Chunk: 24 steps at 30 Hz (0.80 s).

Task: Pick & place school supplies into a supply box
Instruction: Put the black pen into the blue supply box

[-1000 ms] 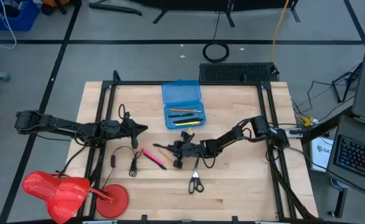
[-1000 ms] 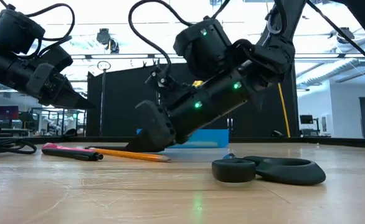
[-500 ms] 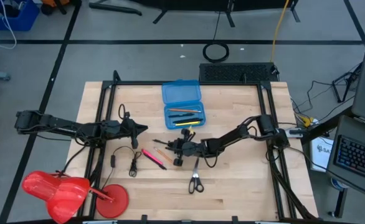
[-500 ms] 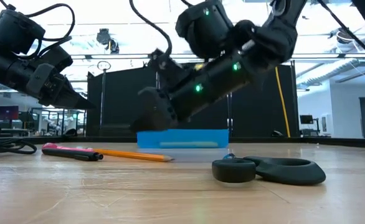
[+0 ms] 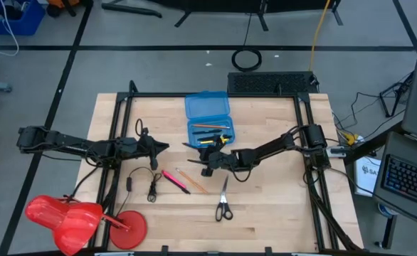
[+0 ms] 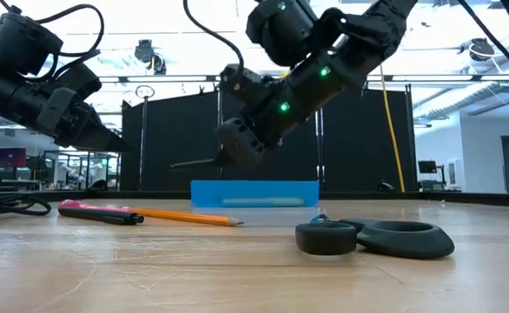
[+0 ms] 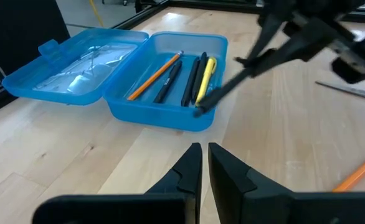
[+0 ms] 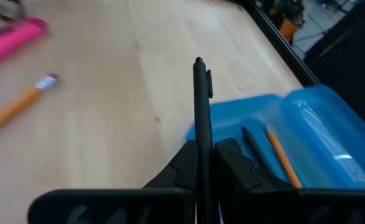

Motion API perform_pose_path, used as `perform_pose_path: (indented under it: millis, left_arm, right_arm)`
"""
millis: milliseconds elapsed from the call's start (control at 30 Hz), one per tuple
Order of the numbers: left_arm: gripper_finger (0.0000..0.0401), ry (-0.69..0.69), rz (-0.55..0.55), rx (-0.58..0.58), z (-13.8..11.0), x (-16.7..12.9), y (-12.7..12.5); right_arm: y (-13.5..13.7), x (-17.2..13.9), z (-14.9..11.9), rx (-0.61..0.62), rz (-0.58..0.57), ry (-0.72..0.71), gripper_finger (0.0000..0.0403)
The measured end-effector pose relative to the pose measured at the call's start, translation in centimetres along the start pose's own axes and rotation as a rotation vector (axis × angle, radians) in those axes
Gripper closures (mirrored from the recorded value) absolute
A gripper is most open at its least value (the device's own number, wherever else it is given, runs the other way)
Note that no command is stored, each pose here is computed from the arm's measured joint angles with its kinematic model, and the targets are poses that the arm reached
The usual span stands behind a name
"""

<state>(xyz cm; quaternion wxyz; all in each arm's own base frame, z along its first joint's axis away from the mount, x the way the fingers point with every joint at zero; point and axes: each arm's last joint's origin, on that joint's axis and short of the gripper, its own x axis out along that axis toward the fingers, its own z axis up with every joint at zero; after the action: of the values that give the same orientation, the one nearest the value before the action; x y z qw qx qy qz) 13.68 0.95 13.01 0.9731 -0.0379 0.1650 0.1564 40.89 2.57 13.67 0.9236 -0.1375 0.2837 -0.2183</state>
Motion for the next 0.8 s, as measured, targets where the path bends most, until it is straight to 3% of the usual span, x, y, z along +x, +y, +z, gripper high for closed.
perform_pose_path:
  millis: [800]
  left_arm:
    - [0.037, 0.001, 0.0, 0.003, 0.0, 0.0, 0.0]
  right_arm:
    - [-4.7, 2.5, -2.0, -0.006, -0.112, 0.145, 0.0381]
